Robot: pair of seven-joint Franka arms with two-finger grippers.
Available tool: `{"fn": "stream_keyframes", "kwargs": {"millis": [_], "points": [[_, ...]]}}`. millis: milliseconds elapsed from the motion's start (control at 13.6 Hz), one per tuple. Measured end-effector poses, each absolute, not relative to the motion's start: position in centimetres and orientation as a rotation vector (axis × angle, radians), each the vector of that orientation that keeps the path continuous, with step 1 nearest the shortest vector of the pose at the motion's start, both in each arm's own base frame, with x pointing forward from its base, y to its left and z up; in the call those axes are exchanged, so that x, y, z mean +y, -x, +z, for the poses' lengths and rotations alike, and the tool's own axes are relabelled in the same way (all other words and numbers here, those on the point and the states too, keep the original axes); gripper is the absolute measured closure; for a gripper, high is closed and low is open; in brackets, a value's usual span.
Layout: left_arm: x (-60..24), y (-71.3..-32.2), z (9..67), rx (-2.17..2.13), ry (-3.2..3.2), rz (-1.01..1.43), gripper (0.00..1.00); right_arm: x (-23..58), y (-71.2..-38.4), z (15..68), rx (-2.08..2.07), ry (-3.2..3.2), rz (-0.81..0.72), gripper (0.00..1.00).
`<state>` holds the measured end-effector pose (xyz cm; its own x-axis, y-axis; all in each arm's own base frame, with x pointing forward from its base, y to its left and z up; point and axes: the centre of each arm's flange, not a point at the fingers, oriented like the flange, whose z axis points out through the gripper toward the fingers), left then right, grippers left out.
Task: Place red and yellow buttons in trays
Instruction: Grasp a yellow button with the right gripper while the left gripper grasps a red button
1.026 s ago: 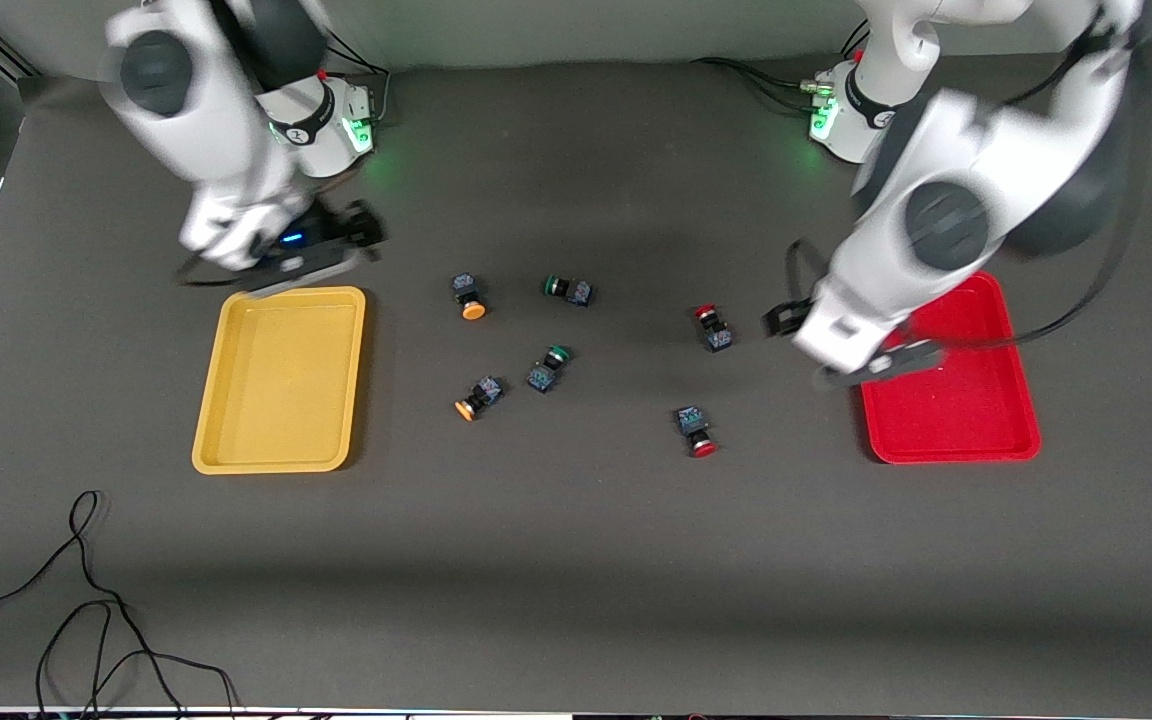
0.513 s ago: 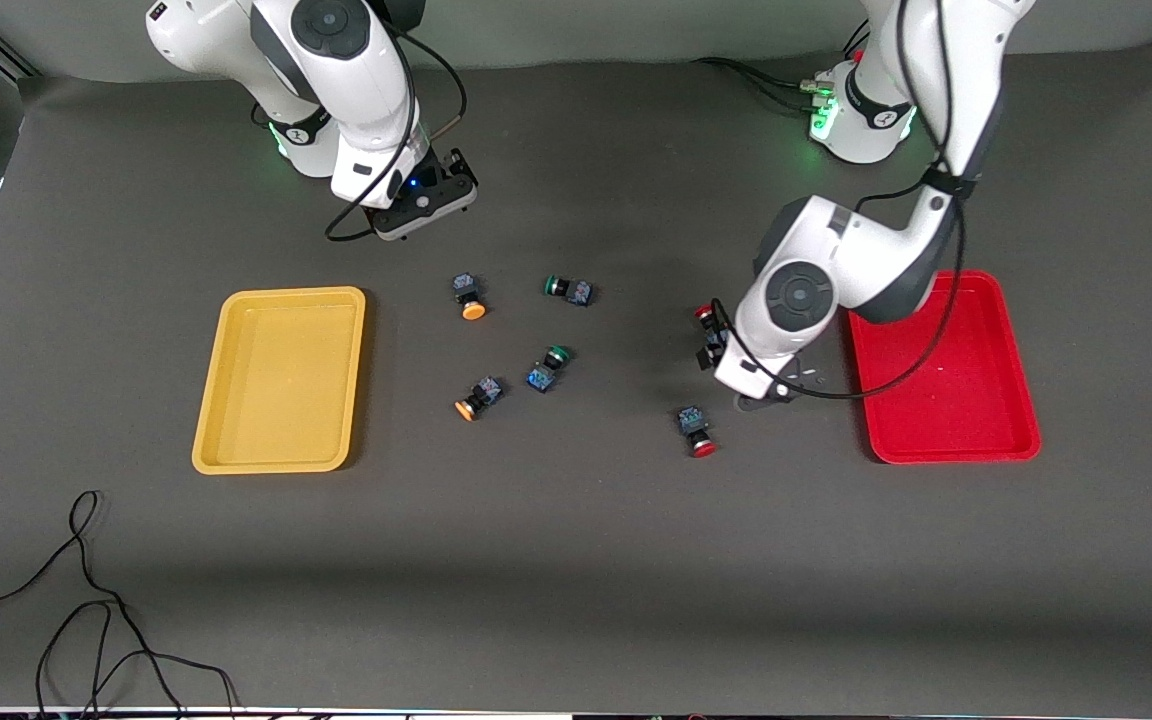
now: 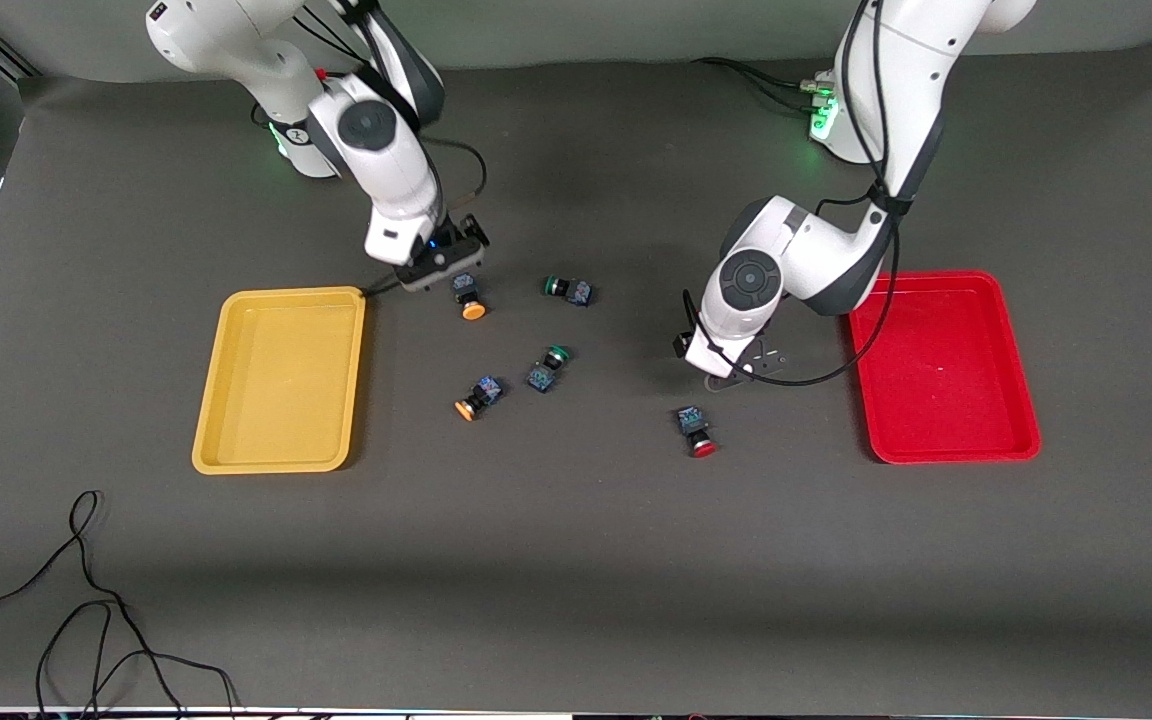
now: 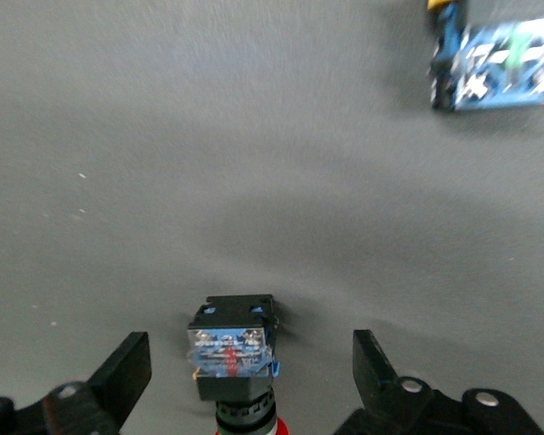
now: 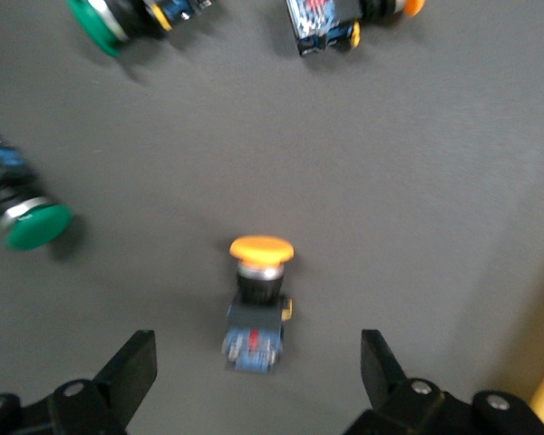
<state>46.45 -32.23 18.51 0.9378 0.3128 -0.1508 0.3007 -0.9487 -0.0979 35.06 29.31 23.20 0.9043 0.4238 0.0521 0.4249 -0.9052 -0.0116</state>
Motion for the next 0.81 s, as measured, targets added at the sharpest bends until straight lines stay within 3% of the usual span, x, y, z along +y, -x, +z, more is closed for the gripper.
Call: {"fn": "stream_keyframes", "kwargs": {"millis": [293,366,513,806], "points": [[-33.4,-45.7,17.6,-0.495,3.018,0.245,0.52,29.2,-35.9,18.8,-0.623,3.078,-0.045,0.00],[-33.5,-45.7,17.7,-0.493,3.019,0.241,0.59,29.4,-36.2,18.8,-0.581,3.085,-0.050,0.00],[-33.6,-45.6,17.7,-0.496,3.017,0.240,0.59,29.7,-36.5,18.8,-0.512,3.095,-0.055,0.07],[-33.5,-45.7,17.7,-0.503,3.012,0.242,0.59,29.9,-36.7,18.5,-0.501,3.099,-0.052,0.53]]}}
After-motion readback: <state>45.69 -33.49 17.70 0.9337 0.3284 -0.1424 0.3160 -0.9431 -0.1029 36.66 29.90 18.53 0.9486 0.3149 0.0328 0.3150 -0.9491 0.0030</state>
